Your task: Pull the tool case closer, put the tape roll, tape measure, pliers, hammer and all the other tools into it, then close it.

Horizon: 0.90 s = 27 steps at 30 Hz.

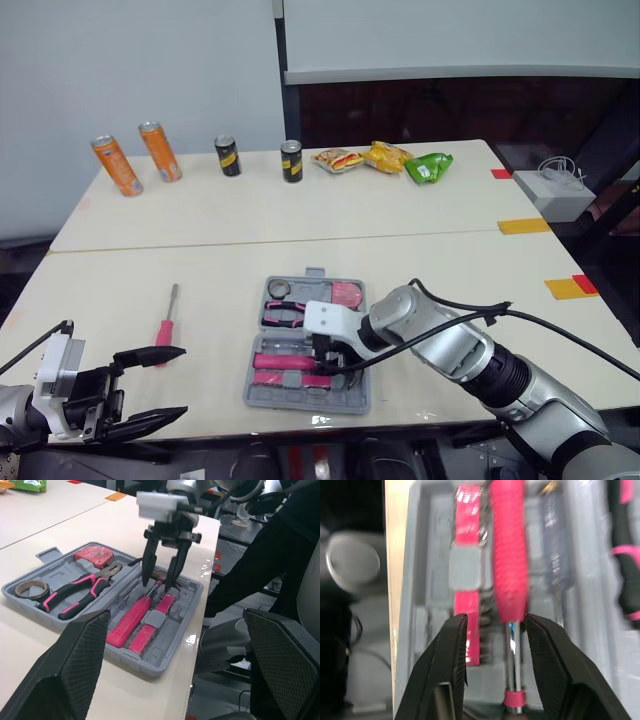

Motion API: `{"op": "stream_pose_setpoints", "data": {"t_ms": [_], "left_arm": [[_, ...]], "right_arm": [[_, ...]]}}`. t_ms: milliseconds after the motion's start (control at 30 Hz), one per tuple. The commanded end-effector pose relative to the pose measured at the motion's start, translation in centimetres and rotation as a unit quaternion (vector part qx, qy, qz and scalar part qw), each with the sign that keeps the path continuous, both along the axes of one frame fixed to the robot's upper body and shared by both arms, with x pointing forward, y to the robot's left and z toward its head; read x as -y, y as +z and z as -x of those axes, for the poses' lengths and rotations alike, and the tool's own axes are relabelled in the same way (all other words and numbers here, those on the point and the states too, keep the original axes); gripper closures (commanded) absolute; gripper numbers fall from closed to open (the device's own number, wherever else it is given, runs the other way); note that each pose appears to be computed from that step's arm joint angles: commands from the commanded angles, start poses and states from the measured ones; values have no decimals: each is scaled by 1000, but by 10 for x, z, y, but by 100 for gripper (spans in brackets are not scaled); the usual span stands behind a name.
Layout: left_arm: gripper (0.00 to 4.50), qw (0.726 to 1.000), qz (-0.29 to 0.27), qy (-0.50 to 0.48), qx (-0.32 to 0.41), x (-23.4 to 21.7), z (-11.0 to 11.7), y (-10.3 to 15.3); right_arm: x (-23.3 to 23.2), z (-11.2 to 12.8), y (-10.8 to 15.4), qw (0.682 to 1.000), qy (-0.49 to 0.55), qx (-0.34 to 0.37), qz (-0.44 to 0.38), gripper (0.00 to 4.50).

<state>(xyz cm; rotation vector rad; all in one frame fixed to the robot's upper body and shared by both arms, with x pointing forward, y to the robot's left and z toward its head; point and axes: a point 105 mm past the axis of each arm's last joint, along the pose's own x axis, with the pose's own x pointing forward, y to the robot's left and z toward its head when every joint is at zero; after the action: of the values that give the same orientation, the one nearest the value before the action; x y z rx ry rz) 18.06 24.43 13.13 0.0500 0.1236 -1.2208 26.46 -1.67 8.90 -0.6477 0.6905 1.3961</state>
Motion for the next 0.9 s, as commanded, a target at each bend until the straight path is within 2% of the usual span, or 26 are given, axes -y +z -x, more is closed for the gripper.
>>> {"op": "stream_pose_setpoints", "data": {"t_ms": [33, 67, 133, 267, 400, 433, 567, 900], "left_arm": [[0, 1000, 4, -19, 10, 3, 3, 6], [0, 1000, 5, -18, 11, 4, 3, 6], [0, 1000, 8, -16, 12, 4, 2, 6], [0, 1000, 14, -11, 13, 5, 1, 5], [0, 1000, 20, -8, 14, 7, 0, 2], [0, 1000, 20, -8, 14, 7, -1, 1], [0, 1000, 24, -5, 17, 8, -2, 0], [0, 1000, 26, 2, 18, 10, -3, -3]], "right_arm": [[3, -3, 27, 990, 14, 29, -140, 257], [7, -2, 36, 980, 14, 34, -194, 257], [15, 1, 44, 967, 12, 42, -251, 257], [25, 10, 35, 956, 13, 49, -289, 257], [24, 7, 18, 950, -11, 46, -310, 257], [24, 4, 15, 949, -18, 47, -310, 311], [19, 0, -4, 950, -18, 58, -305, 443], [15, -7, -41, 964, 4, 70, -258, 447]]}}
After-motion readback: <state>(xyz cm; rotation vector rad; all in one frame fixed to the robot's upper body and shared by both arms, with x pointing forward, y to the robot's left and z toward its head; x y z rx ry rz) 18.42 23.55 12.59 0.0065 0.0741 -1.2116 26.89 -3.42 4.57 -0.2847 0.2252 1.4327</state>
